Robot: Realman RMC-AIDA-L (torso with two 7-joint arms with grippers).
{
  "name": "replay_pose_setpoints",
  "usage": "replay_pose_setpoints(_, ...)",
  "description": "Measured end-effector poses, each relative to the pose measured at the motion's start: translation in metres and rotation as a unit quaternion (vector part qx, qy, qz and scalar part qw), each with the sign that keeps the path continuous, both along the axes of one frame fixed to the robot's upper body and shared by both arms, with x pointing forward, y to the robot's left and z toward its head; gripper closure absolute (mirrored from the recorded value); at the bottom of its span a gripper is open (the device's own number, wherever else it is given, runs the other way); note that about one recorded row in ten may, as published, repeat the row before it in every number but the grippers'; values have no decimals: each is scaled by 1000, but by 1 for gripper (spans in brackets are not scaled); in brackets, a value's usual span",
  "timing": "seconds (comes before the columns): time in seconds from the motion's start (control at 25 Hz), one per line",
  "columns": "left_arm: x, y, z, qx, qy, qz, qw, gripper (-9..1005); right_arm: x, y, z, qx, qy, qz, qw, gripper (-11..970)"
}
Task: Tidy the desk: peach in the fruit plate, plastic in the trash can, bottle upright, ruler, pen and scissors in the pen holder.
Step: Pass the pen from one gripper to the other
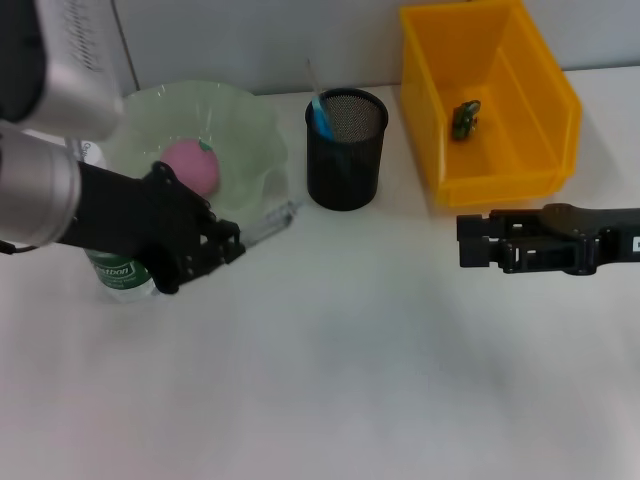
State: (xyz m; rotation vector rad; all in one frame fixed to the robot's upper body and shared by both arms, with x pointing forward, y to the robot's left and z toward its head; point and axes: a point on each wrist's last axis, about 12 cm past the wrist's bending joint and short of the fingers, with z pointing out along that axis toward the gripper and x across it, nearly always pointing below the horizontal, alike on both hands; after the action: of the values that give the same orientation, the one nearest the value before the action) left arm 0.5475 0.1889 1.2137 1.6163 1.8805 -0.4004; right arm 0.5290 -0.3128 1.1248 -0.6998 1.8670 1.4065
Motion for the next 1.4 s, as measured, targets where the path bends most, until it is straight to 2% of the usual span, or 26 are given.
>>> replay_pose_setpoints(0.32,-8,-38,17,76,-37,-29,996,852,5,1,16,2,35,20,999,202)
replay_pose_setpoints(0.68,-4,-54,25,128,-63,-33,989,852,20,9,24,0,62,6,998,202)
replay_pose_setpoints(0.84,-3,-61,29,144,-72,-35,986,852,30,13,26,1,92,-18,996,202)
replay_pose_setpoints(1.08,-2,-69,32,166,-87,-38,982,852,43,24,36,7,134,-19,991,202)
replay_pose_setpoints(1.4,0,-73,35,180,-97,-30,978,852,53,27,43,5,211,-34,977,202)
